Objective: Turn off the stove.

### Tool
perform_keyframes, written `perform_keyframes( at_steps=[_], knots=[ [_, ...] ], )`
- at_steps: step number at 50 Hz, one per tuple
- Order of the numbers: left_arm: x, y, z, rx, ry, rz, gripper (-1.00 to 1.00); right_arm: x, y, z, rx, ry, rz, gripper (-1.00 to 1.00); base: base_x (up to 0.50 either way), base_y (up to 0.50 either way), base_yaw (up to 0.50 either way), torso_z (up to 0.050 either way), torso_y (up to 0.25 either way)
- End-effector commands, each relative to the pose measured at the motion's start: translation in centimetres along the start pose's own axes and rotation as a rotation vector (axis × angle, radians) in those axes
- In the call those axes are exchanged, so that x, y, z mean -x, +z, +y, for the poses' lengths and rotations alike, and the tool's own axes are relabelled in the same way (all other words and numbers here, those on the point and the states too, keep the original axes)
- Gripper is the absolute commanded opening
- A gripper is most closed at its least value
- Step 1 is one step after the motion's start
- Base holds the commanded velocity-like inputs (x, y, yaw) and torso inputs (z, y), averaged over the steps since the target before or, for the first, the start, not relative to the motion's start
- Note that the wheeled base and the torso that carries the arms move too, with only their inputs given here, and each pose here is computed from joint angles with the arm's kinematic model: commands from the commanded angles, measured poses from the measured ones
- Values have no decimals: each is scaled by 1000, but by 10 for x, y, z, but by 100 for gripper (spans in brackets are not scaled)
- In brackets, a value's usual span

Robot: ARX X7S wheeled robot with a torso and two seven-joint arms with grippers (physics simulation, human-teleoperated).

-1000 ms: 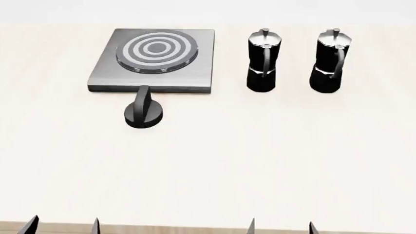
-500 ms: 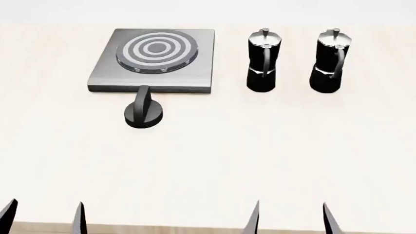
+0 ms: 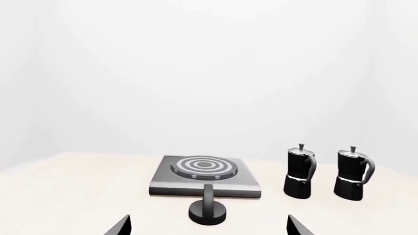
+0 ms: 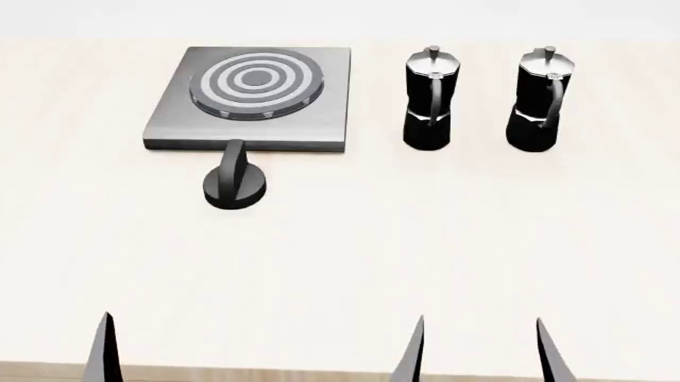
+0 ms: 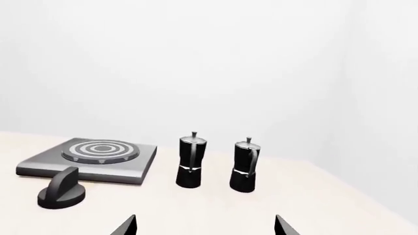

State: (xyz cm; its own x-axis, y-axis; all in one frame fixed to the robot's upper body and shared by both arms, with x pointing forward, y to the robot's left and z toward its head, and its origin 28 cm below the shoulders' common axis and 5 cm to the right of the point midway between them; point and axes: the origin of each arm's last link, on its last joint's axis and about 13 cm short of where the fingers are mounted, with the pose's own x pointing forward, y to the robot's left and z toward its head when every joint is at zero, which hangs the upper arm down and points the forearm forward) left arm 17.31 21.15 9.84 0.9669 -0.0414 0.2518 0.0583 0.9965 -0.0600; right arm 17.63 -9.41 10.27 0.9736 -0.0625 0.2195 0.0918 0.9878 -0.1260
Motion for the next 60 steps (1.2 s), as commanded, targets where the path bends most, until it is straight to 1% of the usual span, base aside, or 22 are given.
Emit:
perform_keyframes(
  at_steps=[1,21,23,24,44,60],
  knots=[
    [2,5,-1,8,-4,-12,100,1,2,0,7,-2,-20,100,0,0,0,0,0],
    [1,2,0,8,9,2,100,0,-2,3,9,-2,-6,100,0,0,0,0,0],
    [1,2,0,10,11,9,100,0,-3,3,7,-2,-2,100,0,0,0,0,0],
    [0,2,0,32,10,23,100,0,-3,3,7,-1,0,100,0,0,0,0,0],
    [-1,1,1,27,20,18,100,0,-4,3,-1,9,-4,100,0,0,0,0,0],
    [-1,0,1,25,20,15,100,1,-4,3,-6,10,-8,100,185,0,0,0,0]
  ],
)
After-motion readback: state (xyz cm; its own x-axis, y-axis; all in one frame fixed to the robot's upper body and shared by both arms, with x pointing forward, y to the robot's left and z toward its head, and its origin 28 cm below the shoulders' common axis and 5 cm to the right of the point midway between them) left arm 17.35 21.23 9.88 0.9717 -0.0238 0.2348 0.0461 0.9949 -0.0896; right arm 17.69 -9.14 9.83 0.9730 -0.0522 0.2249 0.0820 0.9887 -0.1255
